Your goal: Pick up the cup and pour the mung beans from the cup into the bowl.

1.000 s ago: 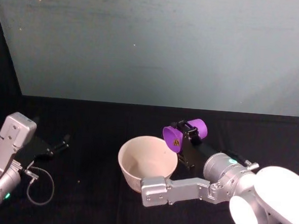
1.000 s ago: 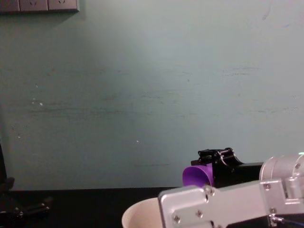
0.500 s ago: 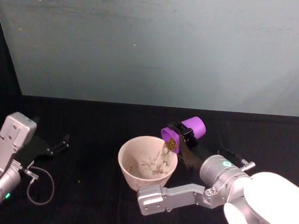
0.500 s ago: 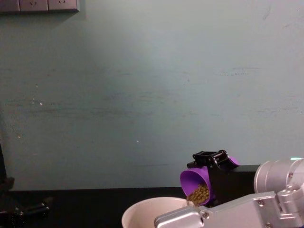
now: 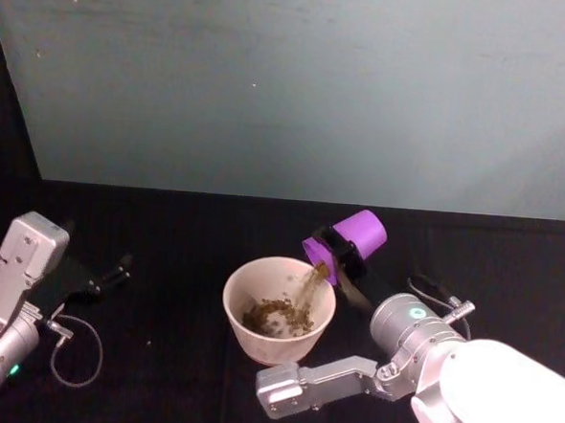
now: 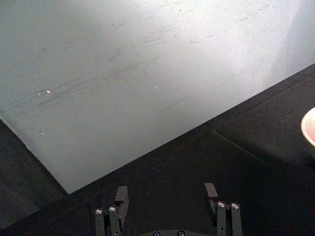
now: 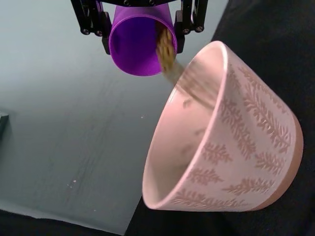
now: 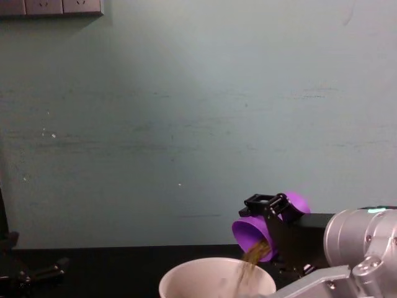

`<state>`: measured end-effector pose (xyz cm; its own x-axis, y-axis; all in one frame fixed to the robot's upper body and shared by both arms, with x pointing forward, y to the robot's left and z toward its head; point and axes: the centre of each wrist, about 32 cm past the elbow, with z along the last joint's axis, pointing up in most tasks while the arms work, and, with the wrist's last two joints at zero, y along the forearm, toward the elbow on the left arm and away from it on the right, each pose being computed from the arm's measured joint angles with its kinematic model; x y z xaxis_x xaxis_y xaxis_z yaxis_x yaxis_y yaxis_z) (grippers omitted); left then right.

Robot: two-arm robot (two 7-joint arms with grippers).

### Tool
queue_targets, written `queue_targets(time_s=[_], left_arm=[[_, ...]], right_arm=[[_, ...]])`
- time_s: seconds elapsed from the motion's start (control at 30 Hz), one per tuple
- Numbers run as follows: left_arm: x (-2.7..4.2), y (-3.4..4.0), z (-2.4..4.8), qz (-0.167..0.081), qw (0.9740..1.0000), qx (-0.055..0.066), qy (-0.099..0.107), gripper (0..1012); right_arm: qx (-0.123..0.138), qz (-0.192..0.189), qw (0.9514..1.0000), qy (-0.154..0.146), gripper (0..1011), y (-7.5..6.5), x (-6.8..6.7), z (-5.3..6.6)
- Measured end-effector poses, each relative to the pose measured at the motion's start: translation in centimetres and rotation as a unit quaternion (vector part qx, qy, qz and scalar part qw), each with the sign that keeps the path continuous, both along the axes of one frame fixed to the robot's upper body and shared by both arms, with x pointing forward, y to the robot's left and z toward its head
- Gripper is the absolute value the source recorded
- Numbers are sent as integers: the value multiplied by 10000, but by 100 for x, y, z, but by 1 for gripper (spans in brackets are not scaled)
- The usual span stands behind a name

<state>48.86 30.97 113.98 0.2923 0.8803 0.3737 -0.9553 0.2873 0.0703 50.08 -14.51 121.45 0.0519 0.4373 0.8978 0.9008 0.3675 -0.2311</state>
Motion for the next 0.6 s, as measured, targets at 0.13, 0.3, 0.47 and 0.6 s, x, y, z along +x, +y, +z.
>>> queue_targets(time_s=[0.13,0.3,0.47,0.6], left_arm=[[0,0,0,0,10000,0,0,1000],[0,0,0,0,10000,0,0,1000],[0,0,0,0,10000,0,0,1000],[0,0,0,0,10000,0,0,1000]], right_arm=[[-322,61,9993,-174,722,46,-34,-4],[-628,118,9973,-356,722,83,-68,-8],[-988,131,9936,-532,722,114,-94,-28],[-1186,95,9908,-643,722,128,-104,-32]])
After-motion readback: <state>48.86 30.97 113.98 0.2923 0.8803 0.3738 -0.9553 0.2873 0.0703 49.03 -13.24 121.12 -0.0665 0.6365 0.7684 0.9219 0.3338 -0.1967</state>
